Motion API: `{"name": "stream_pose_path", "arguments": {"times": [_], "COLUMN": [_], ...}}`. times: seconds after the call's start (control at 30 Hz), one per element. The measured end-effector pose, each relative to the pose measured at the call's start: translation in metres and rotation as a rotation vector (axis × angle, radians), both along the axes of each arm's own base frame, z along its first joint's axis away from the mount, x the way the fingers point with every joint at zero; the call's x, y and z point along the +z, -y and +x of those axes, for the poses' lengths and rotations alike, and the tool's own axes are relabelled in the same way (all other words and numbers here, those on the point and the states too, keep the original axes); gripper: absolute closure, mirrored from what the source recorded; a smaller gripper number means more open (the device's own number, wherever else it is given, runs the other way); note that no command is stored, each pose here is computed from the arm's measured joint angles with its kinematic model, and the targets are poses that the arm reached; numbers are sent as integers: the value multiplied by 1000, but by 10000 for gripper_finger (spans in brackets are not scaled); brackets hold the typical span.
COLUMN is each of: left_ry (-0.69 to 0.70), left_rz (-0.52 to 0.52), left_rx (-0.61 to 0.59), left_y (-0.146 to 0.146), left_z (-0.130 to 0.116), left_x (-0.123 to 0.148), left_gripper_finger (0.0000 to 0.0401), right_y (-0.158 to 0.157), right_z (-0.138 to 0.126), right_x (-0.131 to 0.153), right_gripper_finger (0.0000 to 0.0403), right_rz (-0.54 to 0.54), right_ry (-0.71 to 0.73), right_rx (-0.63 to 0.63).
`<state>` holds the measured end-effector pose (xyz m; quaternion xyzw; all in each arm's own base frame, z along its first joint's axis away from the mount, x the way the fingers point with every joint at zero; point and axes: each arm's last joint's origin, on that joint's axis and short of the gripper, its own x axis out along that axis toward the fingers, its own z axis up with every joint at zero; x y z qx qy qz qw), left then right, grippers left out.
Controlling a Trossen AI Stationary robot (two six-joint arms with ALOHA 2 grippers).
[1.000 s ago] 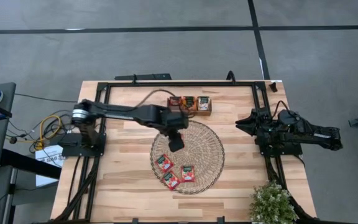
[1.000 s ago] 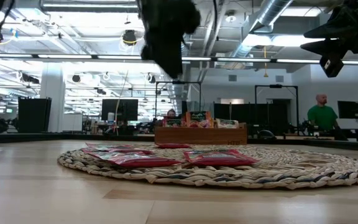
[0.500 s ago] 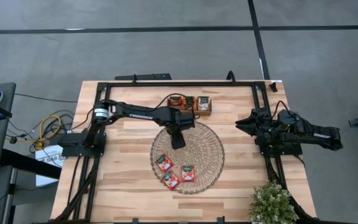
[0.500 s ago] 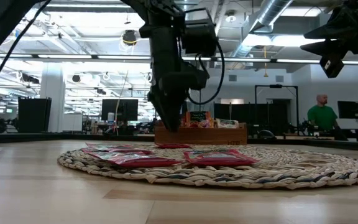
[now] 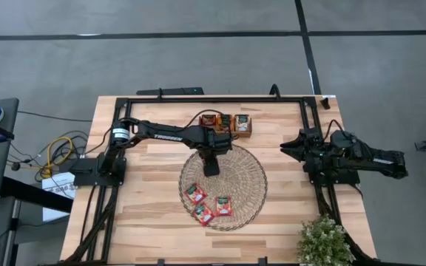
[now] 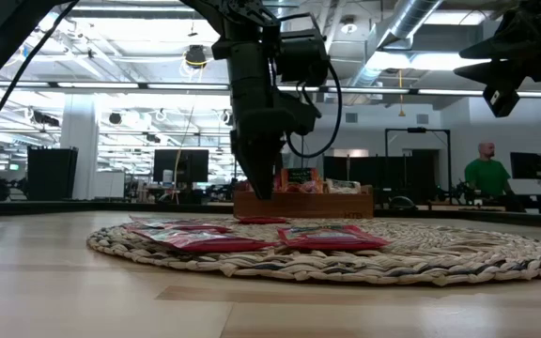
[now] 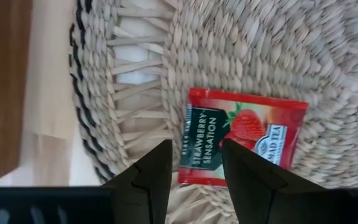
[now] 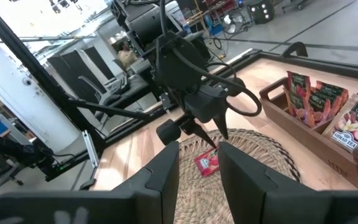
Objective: Pick & Place Tea
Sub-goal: Put the red tea bag into the left slot of the wooden organizer
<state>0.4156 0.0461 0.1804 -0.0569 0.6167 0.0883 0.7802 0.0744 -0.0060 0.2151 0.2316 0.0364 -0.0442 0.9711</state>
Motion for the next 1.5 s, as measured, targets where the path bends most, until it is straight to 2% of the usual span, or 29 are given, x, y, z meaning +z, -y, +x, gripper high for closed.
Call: {"name": "stream_pose_path", "arguments": {"times": [0.23, 0.57, 0.77, 0.87, 1.2, 1.5], "left_ry": [21, 14, -35, -54, -59, -54], "left_rz": [50, 64, 35, 26, 56, 55], "left_rx": [-53, -113, -129, -127, -95, -90], "left_y": [-1, -1, -1, 0, -1, -1], "left_z": [3, 3, 3, 3, 3, 4], "left_x": [1, 0, -13, -18, -19, -19], "left_gripper_finger": [270, 270, 268, 257, 183, 173], "right_y": [0, 0, 0, 0, 0, 0], "right_z": [0, 0, 0, 0, 0, 0], "right_x": [0, 0, 0, 0, 0, 0], "right_gripper_finger": [300, 300, 300, 300, 300, 300], "right_rz": [0, 0, 0, 0, 0, 0], "right_ry": [0, 0, 0, 0, 0, 1], "right_rx": [0, 0, 0, 1, 3, 3]}}
